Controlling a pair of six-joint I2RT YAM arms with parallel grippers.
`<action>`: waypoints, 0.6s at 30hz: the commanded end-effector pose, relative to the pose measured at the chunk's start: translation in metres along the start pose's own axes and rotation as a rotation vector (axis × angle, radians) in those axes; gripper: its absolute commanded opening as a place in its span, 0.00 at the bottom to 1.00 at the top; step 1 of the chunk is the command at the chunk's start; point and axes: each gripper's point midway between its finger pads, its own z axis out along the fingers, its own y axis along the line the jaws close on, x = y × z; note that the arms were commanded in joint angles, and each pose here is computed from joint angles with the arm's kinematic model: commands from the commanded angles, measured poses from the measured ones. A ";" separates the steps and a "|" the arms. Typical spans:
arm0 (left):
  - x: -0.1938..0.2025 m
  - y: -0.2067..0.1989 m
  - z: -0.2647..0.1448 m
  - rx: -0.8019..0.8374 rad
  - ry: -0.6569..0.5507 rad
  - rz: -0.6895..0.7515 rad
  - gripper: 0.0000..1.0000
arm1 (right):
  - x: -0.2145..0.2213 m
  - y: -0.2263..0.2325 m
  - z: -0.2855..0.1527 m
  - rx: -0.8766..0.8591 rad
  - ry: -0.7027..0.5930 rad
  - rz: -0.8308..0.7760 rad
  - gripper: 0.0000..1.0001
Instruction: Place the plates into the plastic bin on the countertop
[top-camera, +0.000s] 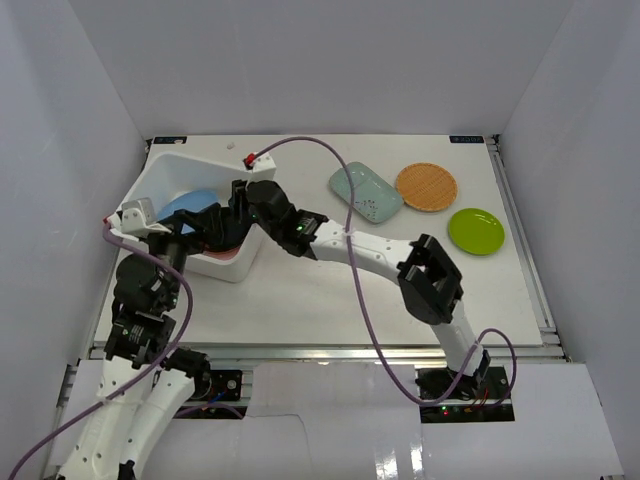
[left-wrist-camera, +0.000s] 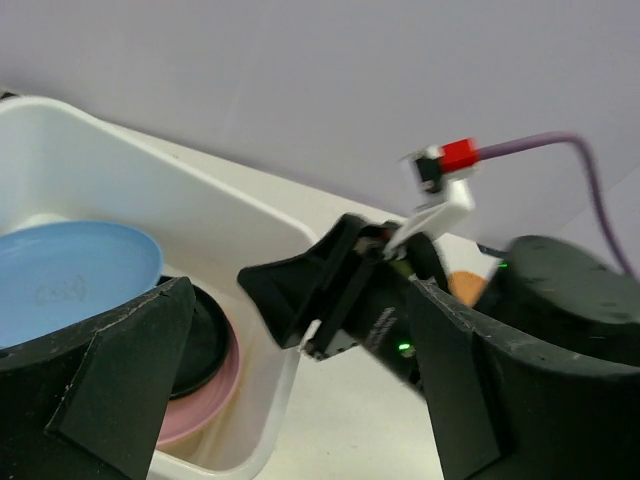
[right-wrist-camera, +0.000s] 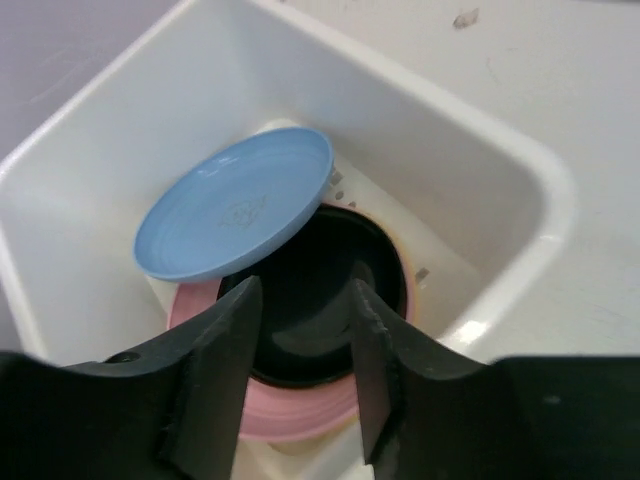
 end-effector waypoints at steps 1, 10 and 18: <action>0.006 -0.020 0.009 0.066 0.080 -0.045 0.98 | -0.133 -0.007 -0.065 -0.051 -0.252 0.092 0.47; 0.096 -0.110 0.030 0.467 0.463 -0.301 0.98 | -0.158 -0.214 -0.210 0.215 -0.337 0.141 0.08; 0.208 -0.200 0.032 0.491 0.687 -0.173 0.98 | -0.081 -0.411 -0.289 0.570 -0.282 0.417 0.39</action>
